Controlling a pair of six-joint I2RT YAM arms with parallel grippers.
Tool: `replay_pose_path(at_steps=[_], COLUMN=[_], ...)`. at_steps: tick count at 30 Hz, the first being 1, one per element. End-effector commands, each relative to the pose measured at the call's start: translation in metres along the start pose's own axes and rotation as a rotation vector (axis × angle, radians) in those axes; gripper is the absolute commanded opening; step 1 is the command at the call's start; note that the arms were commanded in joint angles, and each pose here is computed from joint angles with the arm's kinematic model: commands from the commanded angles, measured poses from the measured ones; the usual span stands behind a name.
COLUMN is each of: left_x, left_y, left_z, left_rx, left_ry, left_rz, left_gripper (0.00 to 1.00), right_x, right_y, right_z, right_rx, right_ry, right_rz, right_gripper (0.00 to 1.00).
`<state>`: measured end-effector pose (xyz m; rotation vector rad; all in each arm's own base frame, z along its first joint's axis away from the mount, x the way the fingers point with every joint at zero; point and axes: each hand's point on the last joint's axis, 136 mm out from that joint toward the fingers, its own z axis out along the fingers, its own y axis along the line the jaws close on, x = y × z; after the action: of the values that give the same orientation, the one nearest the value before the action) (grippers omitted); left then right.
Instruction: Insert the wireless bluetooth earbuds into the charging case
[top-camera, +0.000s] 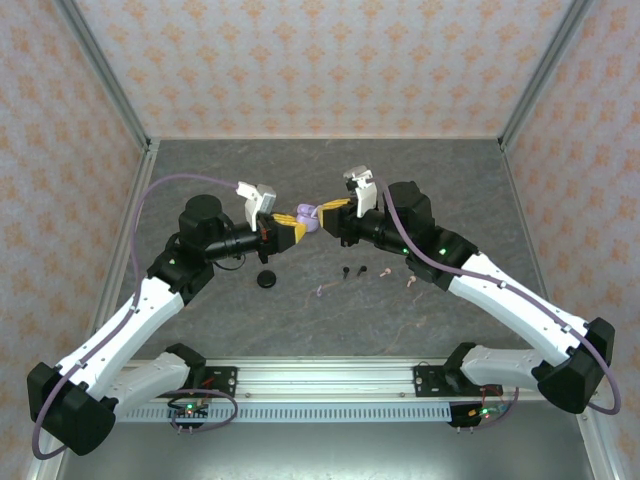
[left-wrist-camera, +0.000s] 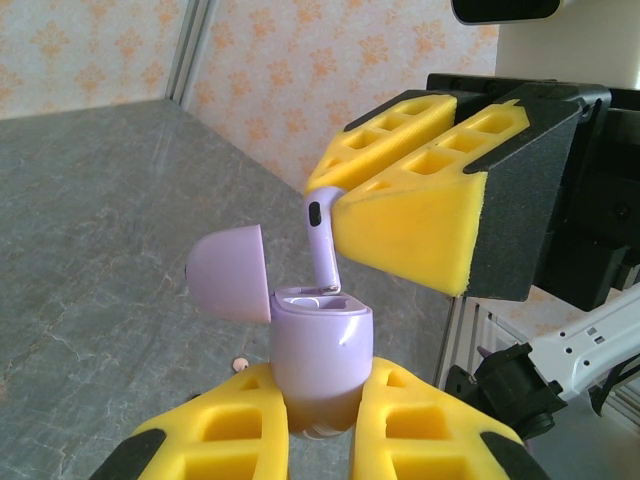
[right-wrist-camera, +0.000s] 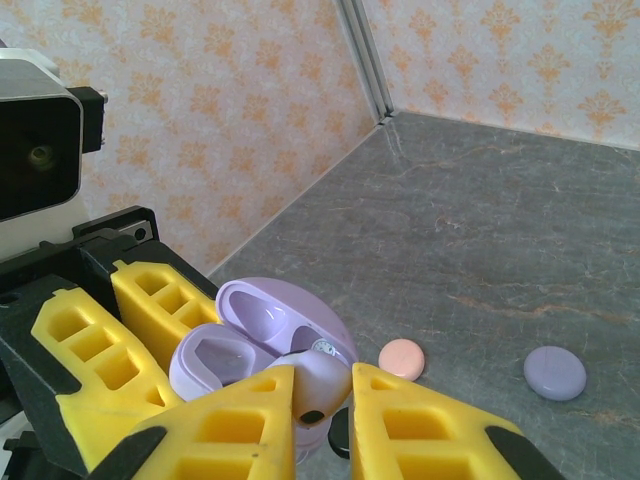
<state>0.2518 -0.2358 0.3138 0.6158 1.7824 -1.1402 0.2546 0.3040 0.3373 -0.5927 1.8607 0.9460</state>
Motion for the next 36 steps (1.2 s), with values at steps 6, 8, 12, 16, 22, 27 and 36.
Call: replay_pose_path(at_steps=[6, 8, 12, 16, 22, 27, 36], left_x=[-0.008, -0.0085, -0.0085, -0.0081, -0.0082, -0.0073, -0.0071], left_y=[-0.0104, -0.011, -0.0111, -0.011, -0.0123, -0.0128, -0.0126], left_z=[-0.0019, -0.002, -0.0021, -0.0023, -0.0022, -0.0018, -0.0014], left_rx=[0.042, 0.045, 0.045, 0.044, 0.048, 0.049, 0.046], left_ry=[-0.025, -0.025, -0.025, -0.026, -0.027, -0.024, -0.023], left_rz=[0.045, 0.048, 0.047, 0.048, 0.048, 0.049, 0.049], left_gripper=[0.0, 0.0, 0.0, 0.0, 0.0, 0.0, 0.0], right_x=[-0.0108, -0.0114, -0.0142, -0.0146, -0.0133, -0.0164, -0.0134], right_y=[0.0091, 0.0092, 0.0079, 0.0099, 0.01, 0.0125, 0.0162], right_z=[0.0006, 0.0001, 0.0002, 0.0, 0.0013, 0.0023, 0.0021], right_rx=[-0.027, -0.026, -0.019, -0.03, -0.032, -0.045, -0.068], right_ry=[-0.025, -0.027, -0.037, -0.036, -0.03, -0.039, -0.024], right_rz=[-0.002, -0.002, 0.004, 0.003, 0.007, 0.011, 0.011], right_gripper=[0.18, 0.18, 0.18, 0.18, 0.18, 0.18, 0.18])
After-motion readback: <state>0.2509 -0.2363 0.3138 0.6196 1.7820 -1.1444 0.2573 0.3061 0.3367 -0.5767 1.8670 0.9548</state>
